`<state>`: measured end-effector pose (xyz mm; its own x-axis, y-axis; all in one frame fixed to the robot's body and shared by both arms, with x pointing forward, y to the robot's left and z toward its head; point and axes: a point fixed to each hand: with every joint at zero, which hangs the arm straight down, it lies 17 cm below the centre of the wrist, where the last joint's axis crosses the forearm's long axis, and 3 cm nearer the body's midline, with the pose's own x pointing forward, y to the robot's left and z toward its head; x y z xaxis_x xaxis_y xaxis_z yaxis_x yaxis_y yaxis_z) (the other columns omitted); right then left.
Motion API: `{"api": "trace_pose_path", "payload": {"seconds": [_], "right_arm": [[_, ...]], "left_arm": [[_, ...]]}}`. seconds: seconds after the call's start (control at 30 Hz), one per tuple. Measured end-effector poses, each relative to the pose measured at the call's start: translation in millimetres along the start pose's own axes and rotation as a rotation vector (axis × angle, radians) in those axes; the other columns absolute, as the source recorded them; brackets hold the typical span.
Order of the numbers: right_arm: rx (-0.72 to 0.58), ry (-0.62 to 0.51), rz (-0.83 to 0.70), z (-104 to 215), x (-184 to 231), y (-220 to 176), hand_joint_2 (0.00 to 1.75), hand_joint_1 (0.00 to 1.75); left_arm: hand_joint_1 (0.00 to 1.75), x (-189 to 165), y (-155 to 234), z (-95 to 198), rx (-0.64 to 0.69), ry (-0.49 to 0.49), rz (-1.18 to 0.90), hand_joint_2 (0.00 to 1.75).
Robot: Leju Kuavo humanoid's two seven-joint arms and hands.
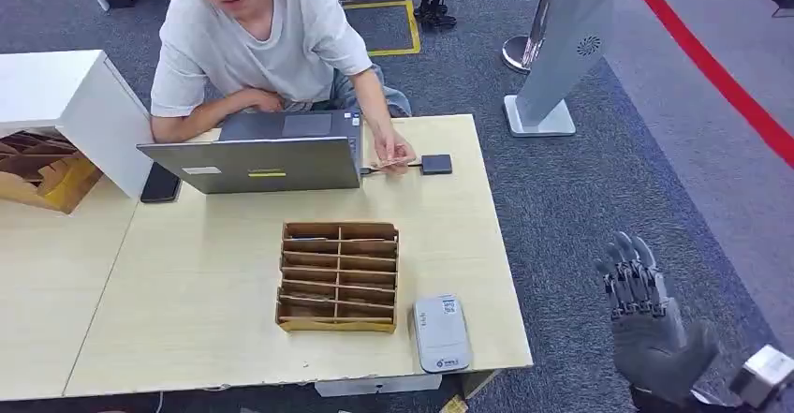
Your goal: Pass the card to the sensor for recognition and then transmit it.
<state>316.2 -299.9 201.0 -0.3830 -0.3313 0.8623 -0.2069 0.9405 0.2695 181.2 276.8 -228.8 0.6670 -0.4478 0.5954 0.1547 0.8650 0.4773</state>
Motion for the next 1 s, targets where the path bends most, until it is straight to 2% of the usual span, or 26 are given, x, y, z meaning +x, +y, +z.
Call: {"api": "trace_pose_path", "payload": {"seconds": [0.23,0.57,0.73,0.9,1.0], "right_arm": [[0.004,-0.004,-0.014,2.2,0.3,1.9,0.0,0.0],[0.036,0.014,-0.034,-2.3,-11.8,8.2,0.0,0.0],[0.064,0.02,-0.039,-3.3,-19.2,21.7,0.0,0.0],[0.098,0.002,-0.057,-2.7,-20.5,41.5,0.0,0.0],[0.119,-0.003,-0.068,-1.6,-20.4,54.3,0.0,0.0]], "left_arm": [[0.0,-48.2,-0.5,8.7,-0.008,0.235,0.165,0.0],[0.0,-84.6,-37.0,32.6,-0.182,0.503,0.223,0.0],[0.0,-88.3,-44.4,38.2,-0.23,0.527,0.175,0.0],[0.0,-74.6,-57.9,38.8,-0.284,0.462,0.134,0.0],[0.0,-70.7,-64.9,41.0,-0.321,0.428,0.039,0.0]]}}
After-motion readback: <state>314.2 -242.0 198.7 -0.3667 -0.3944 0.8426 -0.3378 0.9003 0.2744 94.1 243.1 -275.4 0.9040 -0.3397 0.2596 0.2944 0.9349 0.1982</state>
